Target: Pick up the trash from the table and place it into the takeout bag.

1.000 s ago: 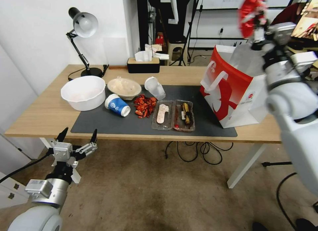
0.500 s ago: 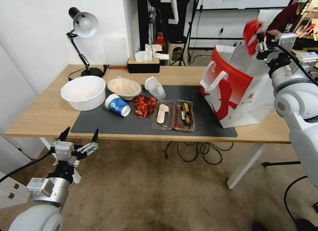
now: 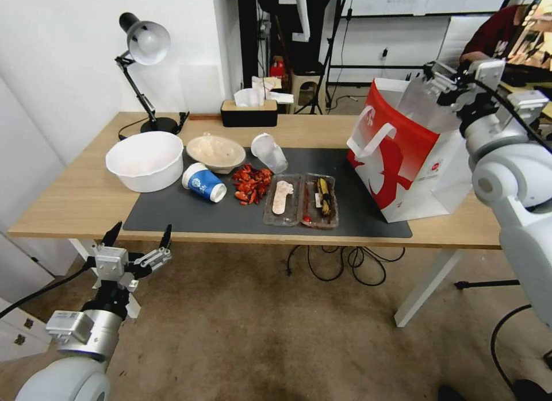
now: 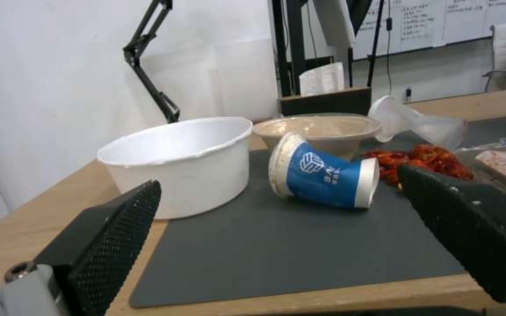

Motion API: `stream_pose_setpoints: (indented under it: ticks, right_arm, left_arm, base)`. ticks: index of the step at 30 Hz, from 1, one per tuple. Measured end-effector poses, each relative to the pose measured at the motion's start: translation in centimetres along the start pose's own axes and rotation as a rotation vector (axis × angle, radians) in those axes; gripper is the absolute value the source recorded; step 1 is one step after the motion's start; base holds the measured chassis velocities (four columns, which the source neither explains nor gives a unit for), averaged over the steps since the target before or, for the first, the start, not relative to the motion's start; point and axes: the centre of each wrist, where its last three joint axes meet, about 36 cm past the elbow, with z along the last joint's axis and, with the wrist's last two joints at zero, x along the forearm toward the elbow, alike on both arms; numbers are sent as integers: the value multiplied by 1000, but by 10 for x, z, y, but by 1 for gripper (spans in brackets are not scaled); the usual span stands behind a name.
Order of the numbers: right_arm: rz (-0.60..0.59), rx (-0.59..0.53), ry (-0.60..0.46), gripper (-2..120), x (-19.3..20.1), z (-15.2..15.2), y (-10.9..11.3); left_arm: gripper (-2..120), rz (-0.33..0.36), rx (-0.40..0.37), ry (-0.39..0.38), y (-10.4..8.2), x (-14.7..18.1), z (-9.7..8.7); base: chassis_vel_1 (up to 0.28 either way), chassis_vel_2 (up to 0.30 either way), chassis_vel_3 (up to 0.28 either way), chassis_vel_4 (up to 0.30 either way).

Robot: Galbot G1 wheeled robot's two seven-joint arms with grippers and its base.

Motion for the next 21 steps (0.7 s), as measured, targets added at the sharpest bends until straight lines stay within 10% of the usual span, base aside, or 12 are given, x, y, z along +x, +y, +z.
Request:
stream_pose_setpoints:
  ticks: [9,21]
  right_arm:
    - [-230,-174,-113,100,77,6,29]
    - [-251,-204,-38,100,172,39,72]
  left_arm:
    - [100,0,2,-4,1,2,-2]
    - [100,8,1,-11,2,4,-1]
  base:
    - [0,0,0,0]
    - [0,0,0,0]
